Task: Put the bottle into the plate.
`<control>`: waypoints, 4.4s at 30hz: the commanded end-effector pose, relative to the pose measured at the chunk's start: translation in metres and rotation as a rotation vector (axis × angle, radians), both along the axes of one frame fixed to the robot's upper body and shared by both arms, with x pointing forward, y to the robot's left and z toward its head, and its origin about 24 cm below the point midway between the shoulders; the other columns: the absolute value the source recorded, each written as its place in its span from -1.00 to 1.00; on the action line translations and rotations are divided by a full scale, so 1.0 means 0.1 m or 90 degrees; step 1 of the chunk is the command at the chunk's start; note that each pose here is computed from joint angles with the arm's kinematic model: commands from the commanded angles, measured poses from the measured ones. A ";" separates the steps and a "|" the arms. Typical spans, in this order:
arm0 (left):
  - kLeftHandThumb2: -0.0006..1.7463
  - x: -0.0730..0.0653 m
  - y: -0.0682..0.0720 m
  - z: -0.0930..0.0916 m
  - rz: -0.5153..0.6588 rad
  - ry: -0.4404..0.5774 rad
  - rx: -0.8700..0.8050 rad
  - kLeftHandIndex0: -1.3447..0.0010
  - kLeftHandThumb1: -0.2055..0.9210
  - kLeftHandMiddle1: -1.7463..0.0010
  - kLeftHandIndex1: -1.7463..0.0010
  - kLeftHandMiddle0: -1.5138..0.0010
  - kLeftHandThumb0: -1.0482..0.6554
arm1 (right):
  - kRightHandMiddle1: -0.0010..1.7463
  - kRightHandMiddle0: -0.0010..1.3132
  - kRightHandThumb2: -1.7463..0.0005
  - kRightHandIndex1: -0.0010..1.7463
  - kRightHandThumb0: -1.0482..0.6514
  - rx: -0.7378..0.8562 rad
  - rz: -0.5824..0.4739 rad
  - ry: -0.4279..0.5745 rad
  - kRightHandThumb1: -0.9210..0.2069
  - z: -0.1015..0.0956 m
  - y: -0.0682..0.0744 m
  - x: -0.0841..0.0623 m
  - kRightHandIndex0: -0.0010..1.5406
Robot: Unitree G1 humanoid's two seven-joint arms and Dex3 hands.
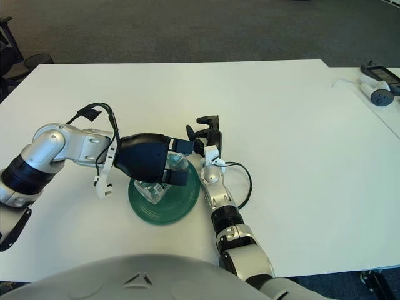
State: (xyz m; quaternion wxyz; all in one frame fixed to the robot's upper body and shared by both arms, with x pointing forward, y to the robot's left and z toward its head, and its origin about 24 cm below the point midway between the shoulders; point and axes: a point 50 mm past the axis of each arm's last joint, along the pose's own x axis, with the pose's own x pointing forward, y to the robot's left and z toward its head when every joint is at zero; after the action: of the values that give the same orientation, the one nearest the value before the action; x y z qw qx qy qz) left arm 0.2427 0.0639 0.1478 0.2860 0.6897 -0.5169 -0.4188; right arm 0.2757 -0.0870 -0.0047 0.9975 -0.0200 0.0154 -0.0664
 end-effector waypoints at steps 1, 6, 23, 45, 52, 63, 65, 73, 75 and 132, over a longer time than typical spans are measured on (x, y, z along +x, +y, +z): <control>0.49 0.07 0.02 0.01 -0.022 0.029 0.017 0.29 -0.11 -1.00 -0.82 0.15 0.20 | 1.00 -0.73 0.51 0.62 0.23 0.071 0.010 0.151 -1.00 -0.52 0.08 -0.46 -0.56; 0.69 0.10 0.02 0.00 -0.026 0.053 -0.002 0.14 -0.37 -1.00 -0.85 0.01 0.22 | 1.00 -0.73 0.50 0.65 0.23 0.082 0.022 0.142 -1.00 -0.52 0.08 -0.47 -0.59; 0.80 0.11 0.00 0.00 -0.032 0.061 -0.014 0.06 -0.52 -1.00 -0.86 -0.06 0.22 | 1.00 -0.74 0.50 0.65 0.23 0.083 0.028 0.140 -1.00 -0.53 0.07 -0.47 -0.58; 0.31 0.03 0.10 -0.19 0.021 0.034 -0.024 0.95 0.97 0.18 0.01 0.88 -0.95 | 0.03 -0.93 0.13 -0.28 -0.33 -0.728 0.285 -0.099 -0.98 0.42 -0.36 -0.66 -0.86; 0.16 0.03 0.10 -0.17 0.035 -0.008 0.013 1.00 1.00 0.94 0.85 0.99 -1.00 | -0.54 -1.00 -0.05 -0.80 -0.59 -0.590 0.263 -0.051 -1.00 0.20 -0.21 -0.62 -0.91; -0.02 0.03 0.10 -0.19 0.028 -0.027 0.006 1.00 1.00 1.00 1.00 1.00 -1.00 | -0.79 -0.99 -0.32 -0.97 -0.72 -0.055 0.422 0.120 -1.00 -0.65 -0.07 -0.91 -0.94; -0.03 0.03 0.11 -0.19 0.028 -0.027 0.004 1.00 1.00 1.00 1.00 1.00 -1.00 | -0.84 -1.00 -0.31 -0.98 -0.78 -0.125 0.426 0.100 -1.00 -0.52 -0.12 -0.80 -0.97; -0.06 0.03 0.13 -0.18 0.044 -0.049 0.005 1.00 1.00 1.00 1.00 1.00 -1.00 | -0.74 -1.00 -0.17 -0.98 -0.67 -0.346 0.445 0.090 -1.00 -0.03 -0.09 -0.59 -0.93; -0.07 0.02 0.13 -0.19 0.045 -0.054 0.001 1.00 1.00 1.00 1.00 1.00 -1.00 | -0.79 -1.00 -0.19 -0.99 -0.73 0.034 0.412 0.148 -1.00 -0.56 -0.06 -0.93 -0.95; 0.09 0.11 0.10 -0.06 0.131 -0.101 0.114 0.96 1.00 1.00 0.98 1.00 -1.00 | -0.37 -1.00 -0.33 -0.92 -0.40 -0.023 0.170 0.020 -1.00 -0.45 0.10 -0.50 -0.76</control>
State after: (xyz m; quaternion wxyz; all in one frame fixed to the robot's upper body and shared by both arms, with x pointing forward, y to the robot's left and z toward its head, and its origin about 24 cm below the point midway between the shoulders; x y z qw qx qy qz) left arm 0.2516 0.0743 0.1355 0.2377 0.7772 -0.4506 -0.3694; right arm 0.2719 -0.0776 0.0052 0.9926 -0.0342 -0.0915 0.0720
